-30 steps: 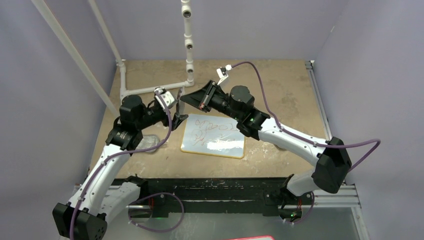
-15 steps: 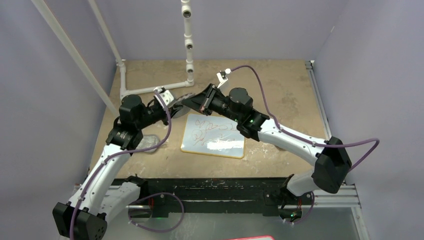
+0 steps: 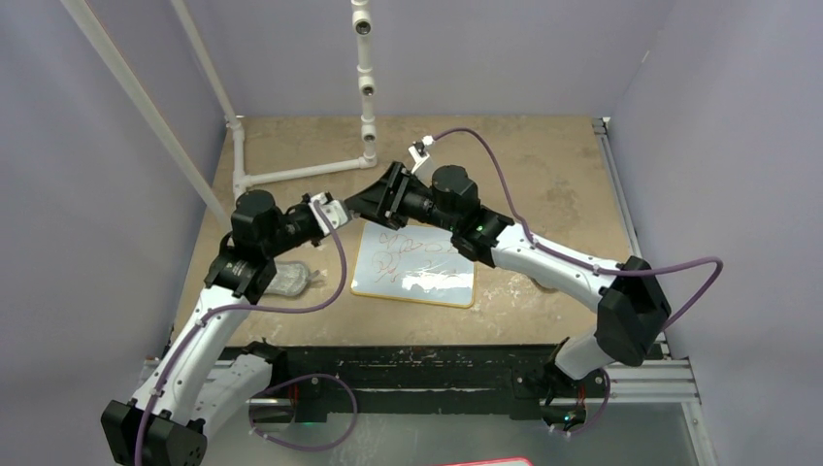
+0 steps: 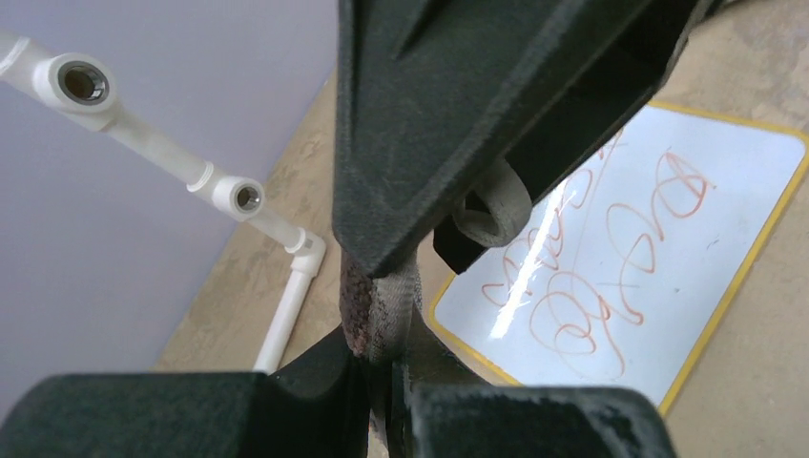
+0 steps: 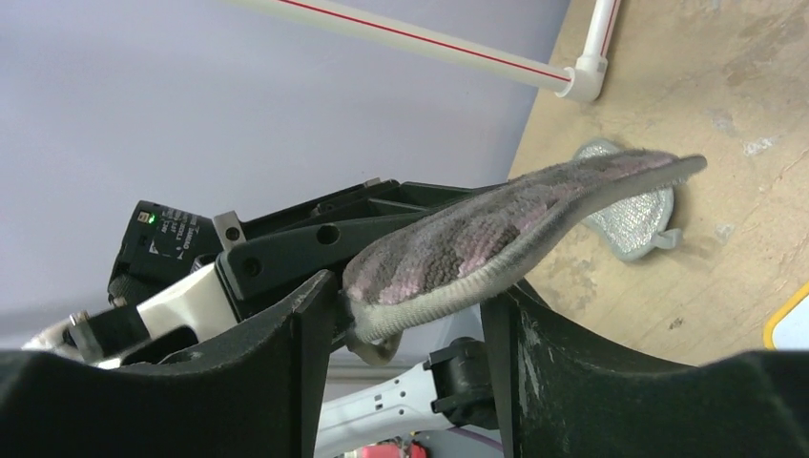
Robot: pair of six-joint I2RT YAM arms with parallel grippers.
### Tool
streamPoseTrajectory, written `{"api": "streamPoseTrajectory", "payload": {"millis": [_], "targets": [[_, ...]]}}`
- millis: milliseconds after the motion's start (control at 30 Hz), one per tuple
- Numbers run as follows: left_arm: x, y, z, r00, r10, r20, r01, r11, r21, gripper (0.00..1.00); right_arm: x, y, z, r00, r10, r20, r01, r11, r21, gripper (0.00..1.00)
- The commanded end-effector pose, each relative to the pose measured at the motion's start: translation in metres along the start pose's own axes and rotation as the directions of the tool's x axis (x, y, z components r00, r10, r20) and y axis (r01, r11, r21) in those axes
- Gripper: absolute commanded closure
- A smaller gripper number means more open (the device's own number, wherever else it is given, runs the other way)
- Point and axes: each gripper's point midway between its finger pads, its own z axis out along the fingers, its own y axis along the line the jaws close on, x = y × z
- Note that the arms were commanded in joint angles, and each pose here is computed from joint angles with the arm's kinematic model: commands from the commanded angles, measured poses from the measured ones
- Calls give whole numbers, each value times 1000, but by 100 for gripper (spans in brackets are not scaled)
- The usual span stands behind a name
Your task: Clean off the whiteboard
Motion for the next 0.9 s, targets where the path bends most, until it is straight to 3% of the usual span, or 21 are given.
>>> {"api": "streamPoseTrajectory", "payload": {"millis": [0,167,267,333,400,500,533,633,733,867], "targets": [[3,2,-4,985,174,0,-174,985,-4,100,-8,33,-2,1000,-12,9,13,995,-95,42],[10,1,-5,977,214,-19,-214,977,-2,100,-3,27,-2,1000,0,-15,-1,997,-83,53],[10,-1,-5,977,214,-10,-214,977,6,100,-1,21,0,1000,14,-24,-16,997,-70,71],[7,0,-4,983,182,-7,-182,983,2,99,2,15,4,999,19,-40,-21,998,-52,88],[9,0,-1,992,121,-26,-120,993,15,68,-1,4,7,999,2,-35,-2,1000,-8,100],[24,-1,4,991,-19,-133,25,999,40,33,-16,-38,0,997,-80,-20,82,981,174,100],[31,-2,5,982,-75,-176,82,996,35,26,-21,-56,-6,993,-113,-39,119,963,241,100],[61,-6,5,928,-179,-327,196,980,21,17,-42,-120,-42,977,-182,-114,214,862,459,100],[90,-12,6,852,-275,-445,295,955,-25,15,-62,-180,-97,955,-242,-172,293,674,678,100],[115,-21,12,786,-370,-495,382,921,-83,15,-59,-228,-149,939,-198,-281,343,509,790,100]]}}
